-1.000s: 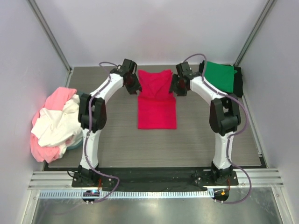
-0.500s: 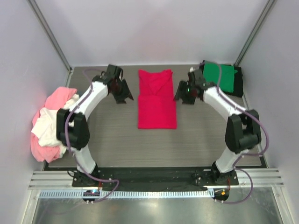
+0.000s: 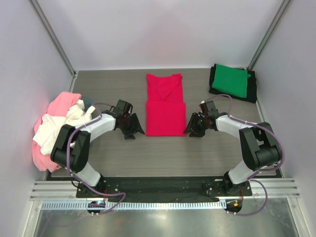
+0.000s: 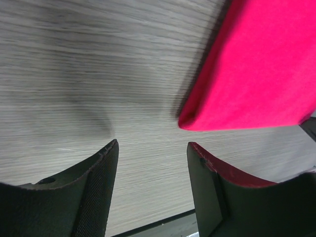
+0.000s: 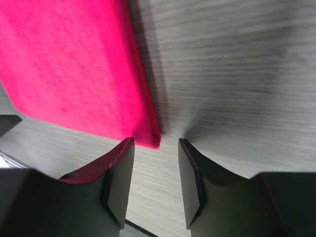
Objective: Fold and stack the t-shirts
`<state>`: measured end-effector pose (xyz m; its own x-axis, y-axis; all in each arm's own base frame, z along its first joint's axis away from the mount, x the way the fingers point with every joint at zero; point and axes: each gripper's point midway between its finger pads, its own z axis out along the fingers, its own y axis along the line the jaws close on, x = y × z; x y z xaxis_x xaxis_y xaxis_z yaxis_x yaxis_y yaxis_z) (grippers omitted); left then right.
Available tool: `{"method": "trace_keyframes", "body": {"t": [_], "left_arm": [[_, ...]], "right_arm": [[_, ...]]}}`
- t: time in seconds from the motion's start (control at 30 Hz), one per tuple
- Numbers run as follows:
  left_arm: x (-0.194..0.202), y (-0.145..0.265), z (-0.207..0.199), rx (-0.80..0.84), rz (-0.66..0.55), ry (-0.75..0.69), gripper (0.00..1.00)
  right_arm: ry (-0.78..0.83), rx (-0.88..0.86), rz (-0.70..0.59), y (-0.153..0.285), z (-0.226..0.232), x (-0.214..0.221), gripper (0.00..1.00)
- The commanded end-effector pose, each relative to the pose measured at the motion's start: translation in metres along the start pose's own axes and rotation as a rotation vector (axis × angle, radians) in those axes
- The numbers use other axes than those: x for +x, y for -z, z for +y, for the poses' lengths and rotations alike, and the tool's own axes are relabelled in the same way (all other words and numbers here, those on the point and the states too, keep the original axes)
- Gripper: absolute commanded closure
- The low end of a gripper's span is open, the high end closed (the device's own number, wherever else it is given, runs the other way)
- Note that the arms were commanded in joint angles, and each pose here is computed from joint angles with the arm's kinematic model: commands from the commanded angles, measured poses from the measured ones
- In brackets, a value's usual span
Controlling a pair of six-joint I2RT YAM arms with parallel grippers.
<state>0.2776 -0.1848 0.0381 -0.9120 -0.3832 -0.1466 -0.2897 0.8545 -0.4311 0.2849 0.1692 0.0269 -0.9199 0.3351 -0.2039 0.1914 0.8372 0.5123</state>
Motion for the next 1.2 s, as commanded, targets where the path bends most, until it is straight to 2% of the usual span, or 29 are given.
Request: {"method": "trace_keyframes", "body": {"t": [0.0, 0.23, 0.37, 0.5, 0.87, 0.97, 1.07, 1.1, 1.17], "left_arm": [[-0.011, 0.003, -0.04, 0.149, -0.069, -0.037, 0.41], [0.001, -0.016, -0.036, 0.12, -0.044, -0.038, 0.45], [0.005, -0.022, -0.031, 0.099, -0.031, -0.038, 0.52], [0.007, -0.026, -0.023, 0.076, -0.034, -0.038, 0.59], [0.01, -0.039, -0.02, 0.067, -0.023, -0.044, 0.64], [0.012, -0.042, -0.019, 0.064, -0.019, -0.046, 0.68], [0.014, -0.045, -0.016, 0.06, -0.017, -0.043, 0.81], [0.014, -0.047, -0.015, 0.058, -0.015, -0.041, 0.89], [0.014, -0.048, -0.017, 0.063, -0.009, -0.041, 0.97]], "right_arm": [[0.009, -0.069, -0.037, -0.007, 0.011, -0.009, 0.54], [0.006, -0.048, -0.021, -0.014, 0.003, -0.005, 0.74], [0.005, -0.045, -0.018, -0.015, 0.001, -0.003, 0.82], [0.001, -0.049, -0.012, -0.015, 0.001, 0.0, 0.85], [-0.004, -0.04, 0.003, -0.018, -0.004, 0.004, 0.92], [-0.004, -0.034, 0.01, -0.02, -0.007, 0.007, 0.93], [-0.007, -0.034, 0.017, -0.022, -0.008, 0.009, 0.99], [-0.007, -0.036, 0.019, -0.023, -0.008, 0.009, 0.99], [-0.01, -0.036, 0.025, -0.023, -0.009, 0.012, 0.99]]}}
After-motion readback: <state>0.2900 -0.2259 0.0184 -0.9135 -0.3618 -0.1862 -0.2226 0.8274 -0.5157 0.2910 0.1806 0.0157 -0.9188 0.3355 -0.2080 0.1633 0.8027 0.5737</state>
